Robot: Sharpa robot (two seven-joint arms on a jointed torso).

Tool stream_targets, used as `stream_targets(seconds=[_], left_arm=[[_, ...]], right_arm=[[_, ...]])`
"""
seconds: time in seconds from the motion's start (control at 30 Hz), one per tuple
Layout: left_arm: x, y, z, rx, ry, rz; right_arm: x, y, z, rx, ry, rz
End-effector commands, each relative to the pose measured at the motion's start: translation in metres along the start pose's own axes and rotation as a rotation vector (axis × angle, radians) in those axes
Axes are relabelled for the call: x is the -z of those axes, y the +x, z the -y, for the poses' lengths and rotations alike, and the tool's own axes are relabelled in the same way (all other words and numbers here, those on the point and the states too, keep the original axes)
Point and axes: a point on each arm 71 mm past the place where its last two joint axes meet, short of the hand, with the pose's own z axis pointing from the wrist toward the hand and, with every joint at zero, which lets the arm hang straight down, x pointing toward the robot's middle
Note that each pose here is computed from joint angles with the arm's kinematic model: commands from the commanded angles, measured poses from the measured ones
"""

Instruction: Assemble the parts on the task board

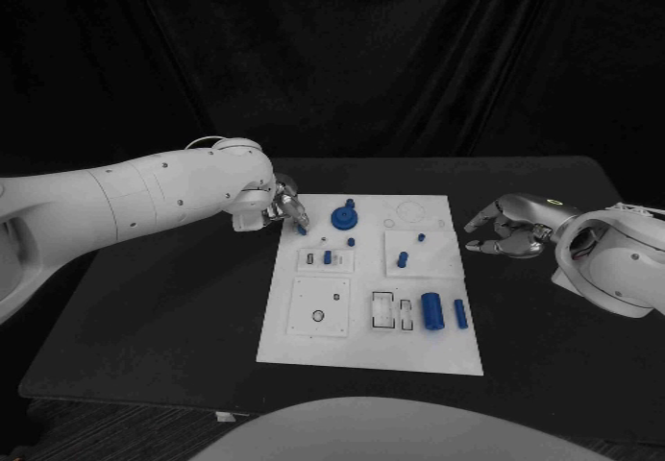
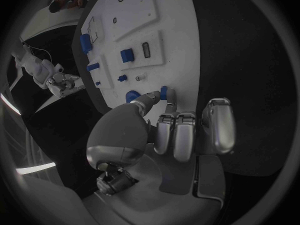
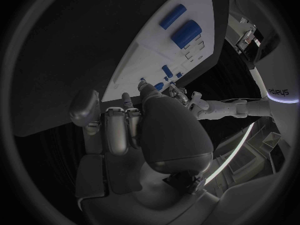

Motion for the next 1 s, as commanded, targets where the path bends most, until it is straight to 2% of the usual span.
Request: stream_targets(seconds=[0.03,0.43,0.67,1.0], left_arm=[[0.0,0.0009,0.0014,0.011,0.025,0.005],[0.0058,0.0044,-0.0036,0.023,0.032,0.017],[0.0193,0.0139,-0.0064,0.003,0.018,-0.014],[0.0358,0.0253,0.0008,-0.018,0.013,-0.025]], right_arm=[[0.0,0.002,0.001,0.004,0.012,-0.011],[0.001,0.002,0.003,0.004,0.018,-0.012],[0.003,0.002,0.005,0.002,0.026,-0.009],[0.004,0.002,0.005,0.001,0.029,-0.008]])
